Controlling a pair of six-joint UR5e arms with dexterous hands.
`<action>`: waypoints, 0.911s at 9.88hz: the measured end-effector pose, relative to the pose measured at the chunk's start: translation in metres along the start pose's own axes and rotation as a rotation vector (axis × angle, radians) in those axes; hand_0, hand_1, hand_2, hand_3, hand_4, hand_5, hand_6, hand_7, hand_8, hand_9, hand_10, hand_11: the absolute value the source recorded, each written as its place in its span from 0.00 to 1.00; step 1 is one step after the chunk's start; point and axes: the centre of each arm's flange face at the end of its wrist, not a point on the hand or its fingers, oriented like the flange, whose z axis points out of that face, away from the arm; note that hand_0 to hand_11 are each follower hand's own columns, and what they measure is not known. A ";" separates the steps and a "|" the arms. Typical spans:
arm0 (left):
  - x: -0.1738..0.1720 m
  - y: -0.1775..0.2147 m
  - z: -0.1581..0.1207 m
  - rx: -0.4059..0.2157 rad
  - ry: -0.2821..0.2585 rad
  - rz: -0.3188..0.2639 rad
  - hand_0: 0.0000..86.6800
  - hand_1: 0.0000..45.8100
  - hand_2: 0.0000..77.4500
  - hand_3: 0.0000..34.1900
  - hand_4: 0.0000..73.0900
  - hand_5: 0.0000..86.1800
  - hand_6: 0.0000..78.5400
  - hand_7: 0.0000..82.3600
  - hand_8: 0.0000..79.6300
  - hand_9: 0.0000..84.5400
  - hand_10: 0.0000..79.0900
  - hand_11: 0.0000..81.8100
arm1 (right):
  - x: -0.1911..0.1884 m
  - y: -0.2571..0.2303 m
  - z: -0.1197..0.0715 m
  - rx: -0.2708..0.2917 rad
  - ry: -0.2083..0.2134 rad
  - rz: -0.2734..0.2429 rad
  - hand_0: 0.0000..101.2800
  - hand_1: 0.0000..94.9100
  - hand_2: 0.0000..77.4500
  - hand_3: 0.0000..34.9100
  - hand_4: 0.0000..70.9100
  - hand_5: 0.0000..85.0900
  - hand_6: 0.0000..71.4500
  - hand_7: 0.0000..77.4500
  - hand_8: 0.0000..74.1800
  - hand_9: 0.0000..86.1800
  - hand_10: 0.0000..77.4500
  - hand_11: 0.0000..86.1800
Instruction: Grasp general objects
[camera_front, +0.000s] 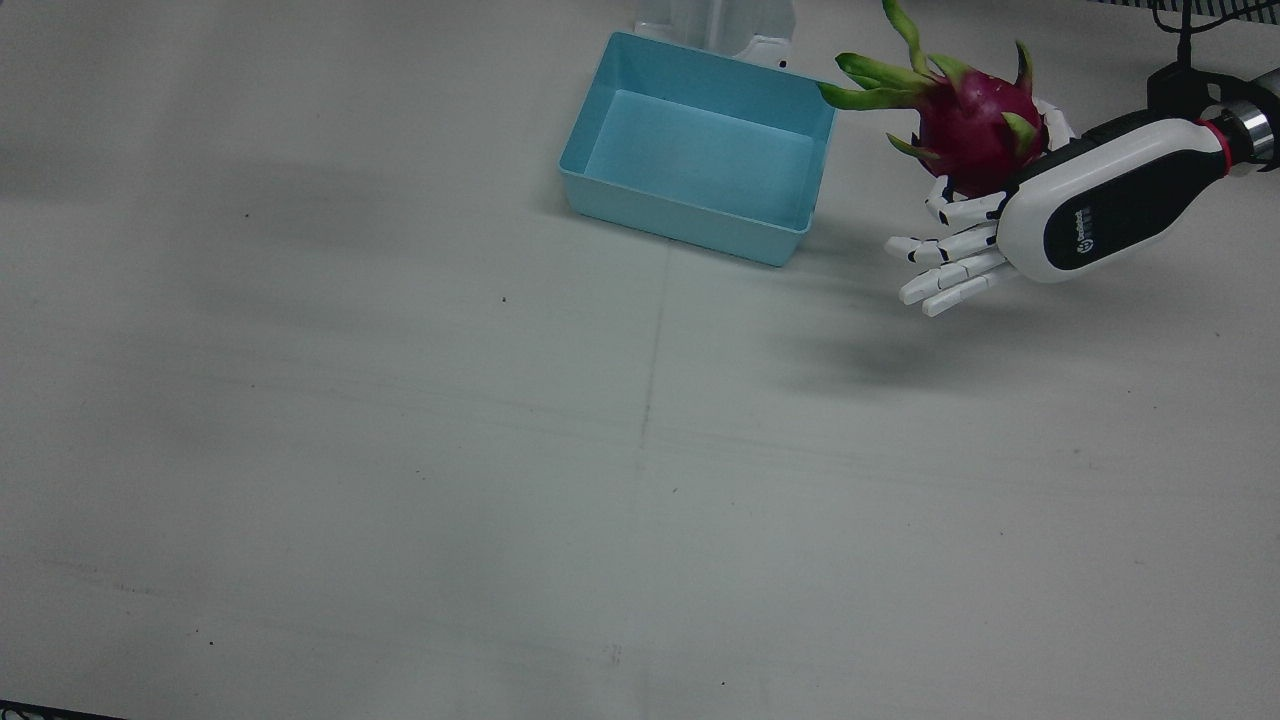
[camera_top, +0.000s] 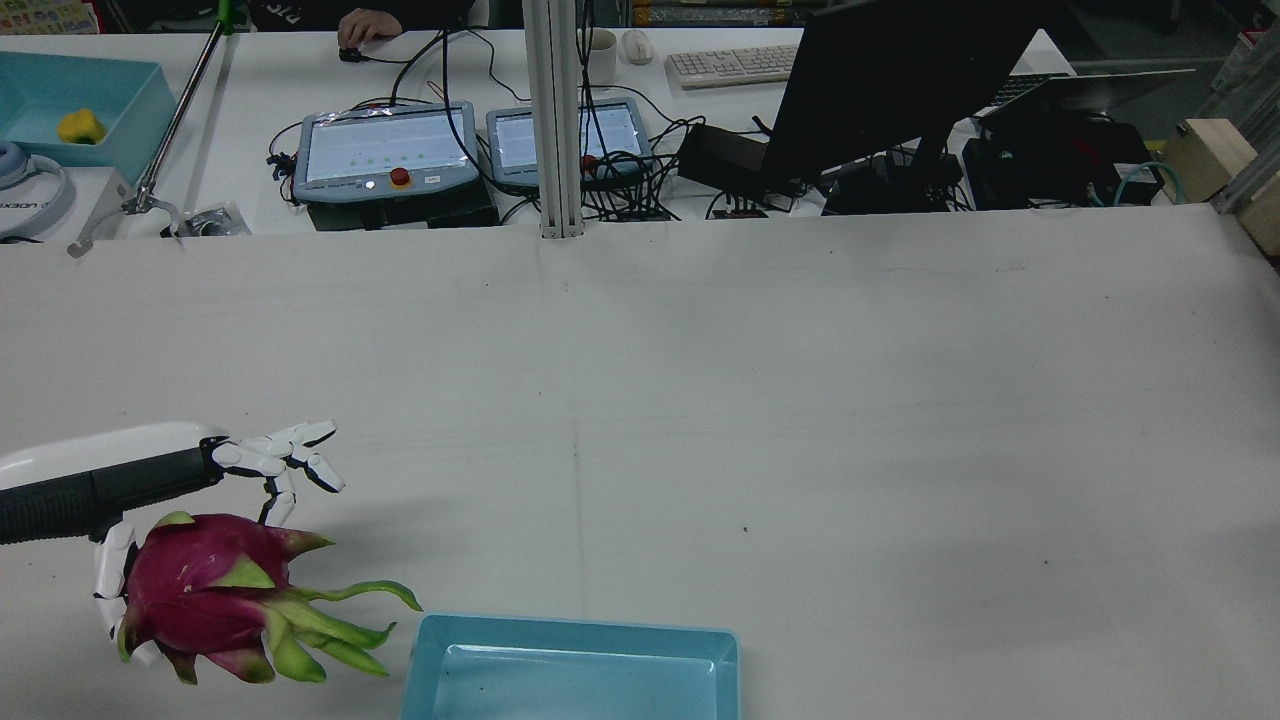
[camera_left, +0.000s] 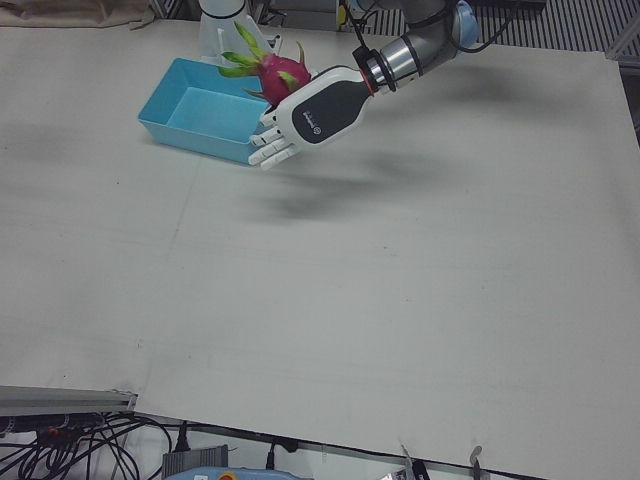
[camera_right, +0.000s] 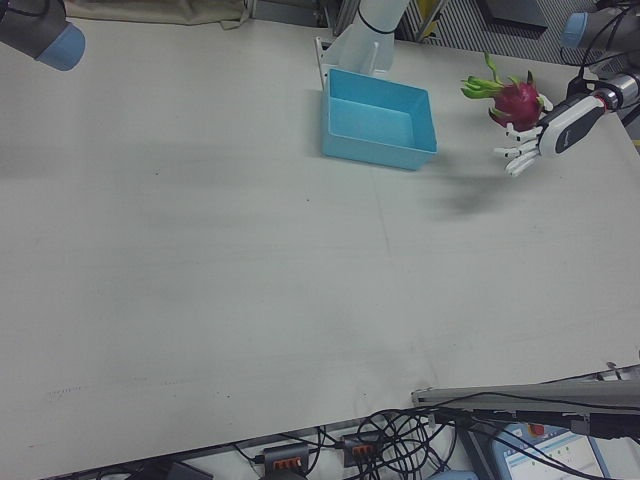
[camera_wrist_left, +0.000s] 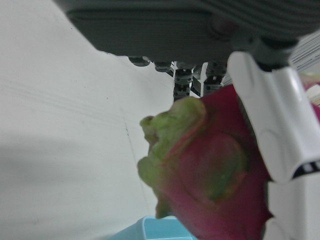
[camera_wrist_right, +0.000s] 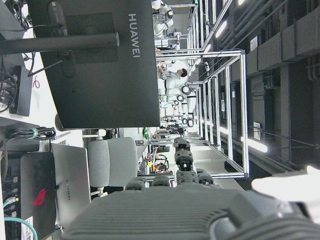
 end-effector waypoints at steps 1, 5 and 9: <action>-0.005 0.007 0.007 -0.003 0.003 -0.015 0.84 0.00 0.36 0.00 0.35 0.66 0.15 0.35 0.01 0.05 0.00 0.01 | 0.000 0.000 0.000 0.000 0.000 0.000 0.00 0.05 0.02 0.00 0.00 0.00 0.00 0.00 0.00 0.02 0.00 0.01; -0.042 0.058 0.055 -0.040 0.013 -0.088 0.85 0.00 0.37 0.00 0.35 0.66 0.17 0.35 0.01 0.05 0.00 0.01 | 0.000 0.000 0.000 0.000 0.000 0.000 0.00 0.05 0.02 0.00 0.00 0.00 0.00 0.00 0.00 0.02 0.00 0.01; -0.044 0.140 0.130 -0.089 0.018 -0.149 0.83 0.00 0.38 0.00 0.35 0.66 0.15 0.36 0.02 0.05 0.00 0.01 | 0.000 0.000 0.000 0.000 0.000 0.000 0.00 0.05 0.02 0.00 0.00 0.00 0.00 0.00 0.00 0.02 0.00 0.01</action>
